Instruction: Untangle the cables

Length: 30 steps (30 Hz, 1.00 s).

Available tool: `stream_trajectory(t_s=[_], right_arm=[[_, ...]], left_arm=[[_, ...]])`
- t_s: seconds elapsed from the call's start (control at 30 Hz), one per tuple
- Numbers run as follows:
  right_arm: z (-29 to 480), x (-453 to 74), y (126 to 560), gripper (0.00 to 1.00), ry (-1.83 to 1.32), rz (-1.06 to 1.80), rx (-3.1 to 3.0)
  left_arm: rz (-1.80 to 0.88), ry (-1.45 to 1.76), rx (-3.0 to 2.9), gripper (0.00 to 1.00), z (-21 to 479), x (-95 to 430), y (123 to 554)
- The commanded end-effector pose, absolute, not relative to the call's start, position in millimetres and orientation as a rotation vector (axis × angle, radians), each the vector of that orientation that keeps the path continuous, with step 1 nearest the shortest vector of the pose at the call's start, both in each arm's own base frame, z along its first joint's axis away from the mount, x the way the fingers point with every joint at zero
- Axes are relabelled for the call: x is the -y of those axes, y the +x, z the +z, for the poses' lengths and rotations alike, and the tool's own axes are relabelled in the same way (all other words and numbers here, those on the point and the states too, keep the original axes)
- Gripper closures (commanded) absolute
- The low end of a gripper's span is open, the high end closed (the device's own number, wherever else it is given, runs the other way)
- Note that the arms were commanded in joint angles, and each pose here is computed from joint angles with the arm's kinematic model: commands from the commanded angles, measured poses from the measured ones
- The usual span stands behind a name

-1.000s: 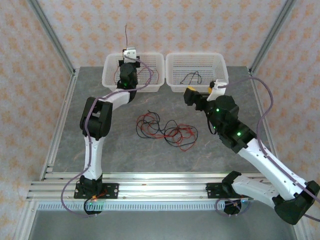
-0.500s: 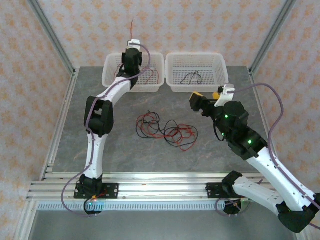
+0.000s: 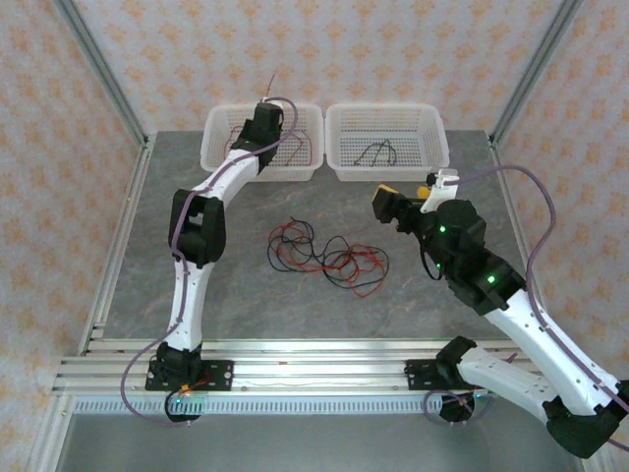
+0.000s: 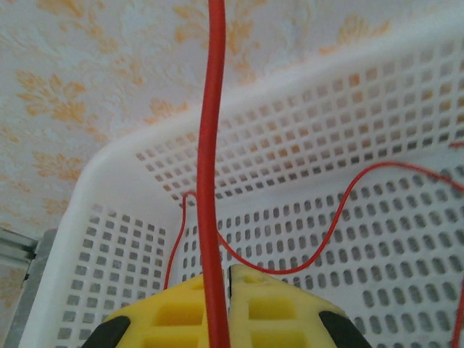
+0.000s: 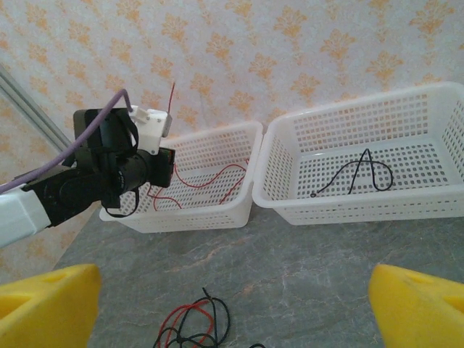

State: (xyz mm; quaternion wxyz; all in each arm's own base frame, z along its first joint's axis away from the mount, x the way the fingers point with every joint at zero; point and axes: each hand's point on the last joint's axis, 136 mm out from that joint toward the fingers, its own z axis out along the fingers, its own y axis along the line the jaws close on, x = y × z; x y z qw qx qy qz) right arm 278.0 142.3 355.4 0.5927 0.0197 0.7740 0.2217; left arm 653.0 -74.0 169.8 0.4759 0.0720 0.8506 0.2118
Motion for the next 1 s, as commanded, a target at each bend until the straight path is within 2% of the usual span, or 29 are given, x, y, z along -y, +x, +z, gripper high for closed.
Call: stream_trajectory(t_s=[0.0,0.17,0.27,0.43,0.53,0.6,0.7,0.73,0.97], right_arm=[[360,-135,275,0.06,0.068,0.507,-1.788],[360,-133,275,0.05,0.074,0.494,-1.785],[360,-133,276,0.05,0.072,0.492,-1.784],[360,-134,276,0.05,0.074,0.493,-1.785],[361,-133,275,0.05,0.078,0.498,-1.784],[361,-133,275,0.05,0.08,0.5,-1.784],[362,-132,273,0.05,0.086,0.505,-1.782],[362,-131,273,0.05,0.09,0.507,-1.782],[357,-129,271,0.05,0.153,0.537,-1.808]], left_arm=[[0.647,0.223,-2.148,1.0,150,58,653],[0.735,0.234,-2.158,1.0,150,49,654],[0.745,0.224,-2.141,0.79,159,47,653],[0.745,0.21,-2.114,0.54,177,46,653],[0.734,0.208,-2.104,0.34,188,47,651],[0.728,0.209,-2.102,0.17,193,47,649],[0.722,0.203,-2.092,0.03,203,47,645],[0.715,0.199,-2.088,0.01,206,48,644],[0.573,0.163,-2.025,0.0,258,59,628]])
